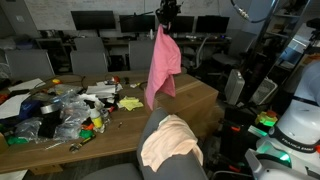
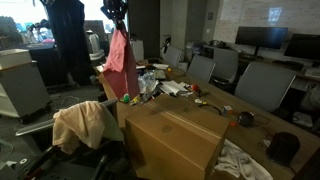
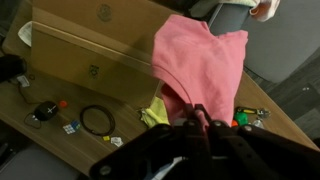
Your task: Put the three towels on the headrest of the grey chair
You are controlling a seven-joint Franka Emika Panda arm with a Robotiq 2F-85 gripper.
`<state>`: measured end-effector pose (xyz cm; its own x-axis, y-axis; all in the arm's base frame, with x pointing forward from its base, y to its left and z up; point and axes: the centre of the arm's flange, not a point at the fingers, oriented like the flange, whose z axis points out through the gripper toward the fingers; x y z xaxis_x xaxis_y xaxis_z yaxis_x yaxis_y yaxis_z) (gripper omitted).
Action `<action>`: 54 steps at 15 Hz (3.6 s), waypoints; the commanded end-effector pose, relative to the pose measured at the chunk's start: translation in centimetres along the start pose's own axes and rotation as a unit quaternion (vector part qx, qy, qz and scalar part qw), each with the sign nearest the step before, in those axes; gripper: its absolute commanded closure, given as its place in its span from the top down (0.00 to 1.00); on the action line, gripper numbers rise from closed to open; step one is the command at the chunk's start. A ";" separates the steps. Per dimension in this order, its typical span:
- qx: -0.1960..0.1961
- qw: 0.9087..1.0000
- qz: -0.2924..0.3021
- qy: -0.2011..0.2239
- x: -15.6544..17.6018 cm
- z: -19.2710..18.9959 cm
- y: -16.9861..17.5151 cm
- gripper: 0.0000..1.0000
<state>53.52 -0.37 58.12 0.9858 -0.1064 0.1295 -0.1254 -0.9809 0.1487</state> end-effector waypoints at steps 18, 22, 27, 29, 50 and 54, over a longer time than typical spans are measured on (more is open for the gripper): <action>-0.148 0.923 -0.356 -0.012 -13.5 0.1 -20.4 0.01; -0.181 0.912 -0.366 -0.028 -14.0 3.2 -20.4 0.01; -0.209 0.907 -0.361 -0.061 -13.9 6.6 -19.1 0.01; -0.209 0.906 -0.360 -0.075 -14.0 7.3 -18.6 0.01; -0.206 0.912 -0.299 -0.189 -12.2 13.1 -13.1 0.01; -0.205 0.917 -0.281 -0.196 -11.7 13.3 -12.1 0.01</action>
<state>44.59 11.28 41.17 0.8488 0.3055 -0.4316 0.4947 -0.7468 0.4445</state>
